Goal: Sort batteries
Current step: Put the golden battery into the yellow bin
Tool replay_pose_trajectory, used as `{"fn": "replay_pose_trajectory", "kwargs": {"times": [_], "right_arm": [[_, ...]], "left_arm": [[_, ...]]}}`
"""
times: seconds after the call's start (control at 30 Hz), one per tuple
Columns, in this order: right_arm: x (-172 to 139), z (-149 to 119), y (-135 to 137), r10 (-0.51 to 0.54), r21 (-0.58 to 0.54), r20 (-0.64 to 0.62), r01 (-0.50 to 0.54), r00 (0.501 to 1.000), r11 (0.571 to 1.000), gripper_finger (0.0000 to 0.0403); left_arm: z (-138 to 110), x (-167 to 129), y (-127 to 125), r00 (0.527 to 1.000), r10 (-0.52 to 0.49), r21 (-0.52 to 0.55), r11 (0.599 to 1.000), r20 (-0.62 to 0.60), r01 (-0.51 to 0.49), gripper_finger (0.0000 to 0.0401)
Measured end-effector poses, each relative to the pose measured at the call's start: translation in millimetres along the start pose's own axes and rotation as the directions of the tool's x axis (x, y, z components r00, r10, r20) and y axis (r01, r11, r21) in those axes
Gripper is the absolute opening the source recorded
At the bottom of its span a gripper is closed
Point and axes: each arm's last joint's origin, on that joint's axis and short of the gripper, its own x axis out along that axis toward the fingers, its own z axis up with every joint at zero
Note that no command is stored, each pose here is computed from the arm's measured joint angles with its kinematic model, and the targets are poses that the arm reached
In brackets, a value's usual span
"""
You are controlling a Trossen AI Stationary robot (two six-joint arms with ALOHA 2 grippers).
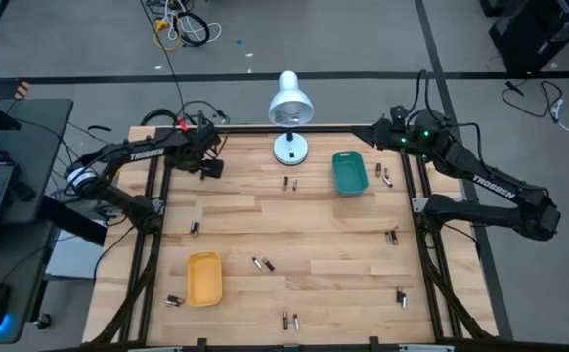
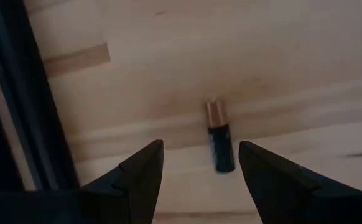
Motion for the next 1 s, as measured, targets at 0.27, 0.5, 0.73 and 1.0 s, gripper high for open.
{"fn": "replay_pose_trajectory", "kwargs": {"times": [0.27,0.5,0.73,1.0], "right_arm": [[0,1,0,0.009,-0.002,-0.015,-0.009,1.0,1.0,0.0208],[-1,1,0,0.009,-0.004,-0.012,-0.01,1.0,1.0,0.0205],[-1,0,0,0.029,-0.018,-0.049,-0.03,0.998,0.999,0.0176],[0,-1,0,0.029,-0.037,-0.057,-0.031,0.998,0.999,0.0124]], "left_arm": [[3,10,-6,0.999,-0.027,0.017,0.999,-0.021,0.027,0.0227],[6,28,-2,0.997,-0.012,0.028,1.0,-0.074,0.014,0.0212],[2,40,4,0.992,-0.086,0.013,0.996,-0.096,0.087,0.0147],[2,35,5,0.992,-0.099,0.006,0.995,-0.075,0.1,0.0057]]}}
